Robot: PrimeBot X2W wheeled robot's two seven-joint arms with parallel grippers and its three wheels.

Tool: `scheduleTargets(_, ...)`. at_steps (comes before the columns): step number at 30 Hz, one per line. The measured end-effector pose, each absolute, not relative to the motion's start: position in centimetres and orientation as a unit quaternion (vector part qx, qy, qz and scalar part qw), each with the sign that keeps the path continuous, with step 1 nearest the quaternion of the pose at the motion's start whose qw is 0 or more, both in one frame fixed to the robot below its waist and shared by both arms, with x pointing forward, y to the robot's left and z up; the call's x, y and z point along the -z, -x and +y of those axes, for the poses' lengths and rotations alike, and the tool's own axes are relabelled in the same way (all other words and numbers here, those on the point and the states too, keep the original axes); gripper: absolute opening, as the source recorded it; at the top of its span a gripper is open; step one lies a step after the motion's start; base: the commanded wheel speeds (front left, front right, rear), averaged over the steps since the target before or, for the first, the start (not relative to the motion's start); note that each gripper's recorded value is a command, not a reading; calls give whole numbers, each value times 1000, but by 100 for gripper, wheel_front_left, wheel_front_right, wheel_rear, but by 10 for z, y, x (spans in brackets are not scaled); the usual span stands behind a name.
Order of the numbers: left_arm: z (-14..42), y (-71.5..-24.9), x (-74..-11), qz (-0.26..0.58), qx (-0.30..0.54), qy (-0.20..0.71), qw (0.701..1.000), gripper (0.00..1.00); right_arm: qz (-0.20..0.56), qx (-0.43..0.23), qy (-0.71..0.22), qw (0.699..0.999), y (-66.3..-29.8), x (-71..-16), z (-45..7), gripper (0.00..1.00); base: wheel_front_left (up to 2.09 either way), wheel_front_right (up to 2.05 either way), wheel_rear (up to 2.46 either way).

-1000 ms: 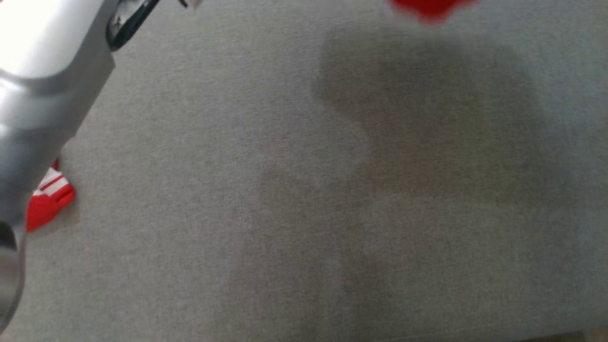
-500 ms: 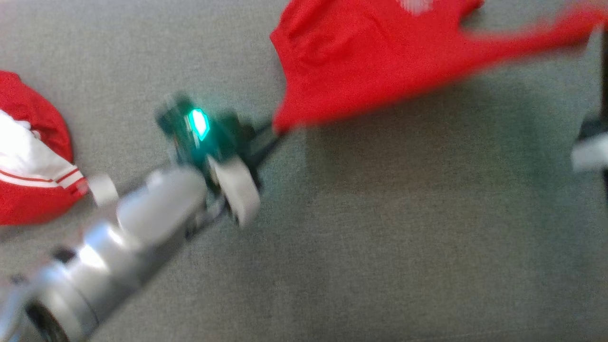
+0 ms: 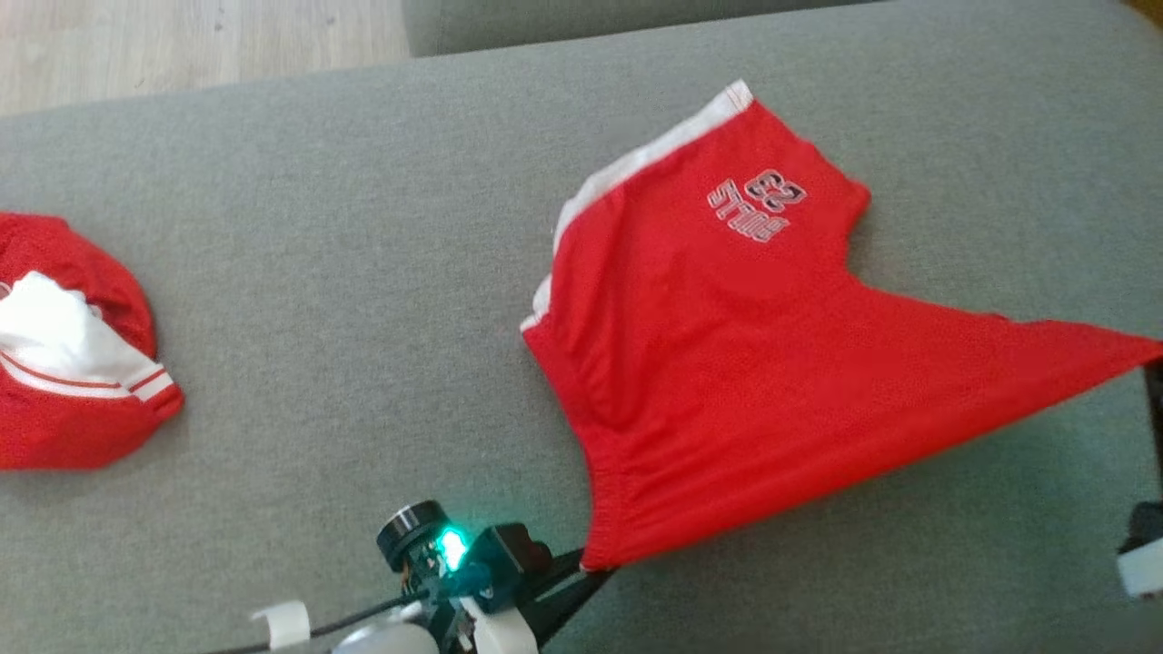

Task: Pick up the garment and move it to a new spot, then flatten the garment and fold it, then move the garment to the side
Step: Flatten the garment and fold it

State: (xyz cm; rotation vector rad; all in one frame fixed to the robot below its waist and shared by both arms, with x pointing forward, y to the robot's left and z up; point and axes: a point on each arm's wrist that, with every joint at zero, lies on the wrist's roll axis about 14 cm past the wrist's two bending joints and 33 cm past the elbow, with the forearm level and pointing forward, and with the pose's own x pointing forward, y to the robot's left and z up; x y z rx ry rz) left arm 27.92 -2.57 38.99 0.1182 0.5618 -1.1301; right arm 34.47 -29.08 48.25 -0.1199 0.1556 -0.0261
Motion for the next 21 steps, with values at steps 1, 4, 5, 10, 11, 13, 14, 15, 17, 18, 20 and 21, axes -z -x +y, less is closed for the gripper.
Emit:
scheduleTargets(1, -27, -278, -396, 260, 528, -50, 807, 0, 75, 15, 61, 995, -345, -487, -292, 0, 0, 0, 0)
scheduleTargets(4, -29, -283, -413, 257, 523, -19, 812, 0, 69, 10, 71, 995, -356, -496, -290, 0, 0, 0, 0)
scheduleTargets(5, -30, -285, -418, 259, 519, -5, 815, 0, 69, 7, 71, 995, -364, -498, -288, 0, 0, 0, 0)
scheduleTargets(10, -34, -310, -435, 269, 513, 48, 814, 0, 67, -30, 89, 993, -420, -505, -275, 0, 0, 0, 0)
scheduleTargets(11, -36, -318, -440, 267, 510, 61, 815, 0, 64, -37, 92, 993, -433, -507, -272, 0, 0, 0, 0)
scheduleTargets(13, -39, -334, -447, 262, 504, 83, 819, 0, 65, -54, 97, 992, -459, -507, -265, 0, 0, 0, 0)
scheduleTargets(14, -39, -334, -447, 262, 504, 83, 819, 0, 65, -54, 97, 992, -459, -507, -265, 0, 0, 0, 0)
scheduleTargets(15, -38, -341, -448, 264, 500, 93, 820, 0, 68, -61, 98, 991, -470, -505, -262, 0, 0, 0, 0)
scheduleTargets(17, -36, -353, -447, 270, 490, 108, 822, 0, 81, -77, 99, 989, -491, -497, -254, 0, 0, 0, 0)
scheduleTargets(18, -35, -358, -445, 275, 484, 117, 823, 0, 89, -85, 98, 987, -500, -492, -249, 0, 0, 0, 0)
scheduleTargets(20, -31, -367, -443, 284, 469, 143, 824, 0, 104, -104, 97, 984, -517, -480, -238, 0, 0, 0, 0)
scheduleTargets(21, -30, -370, -441, 289, 461, 158, 824, 0, 112, -113, 99, 982, -525, -474, -232, 0, 0, 0, 0)
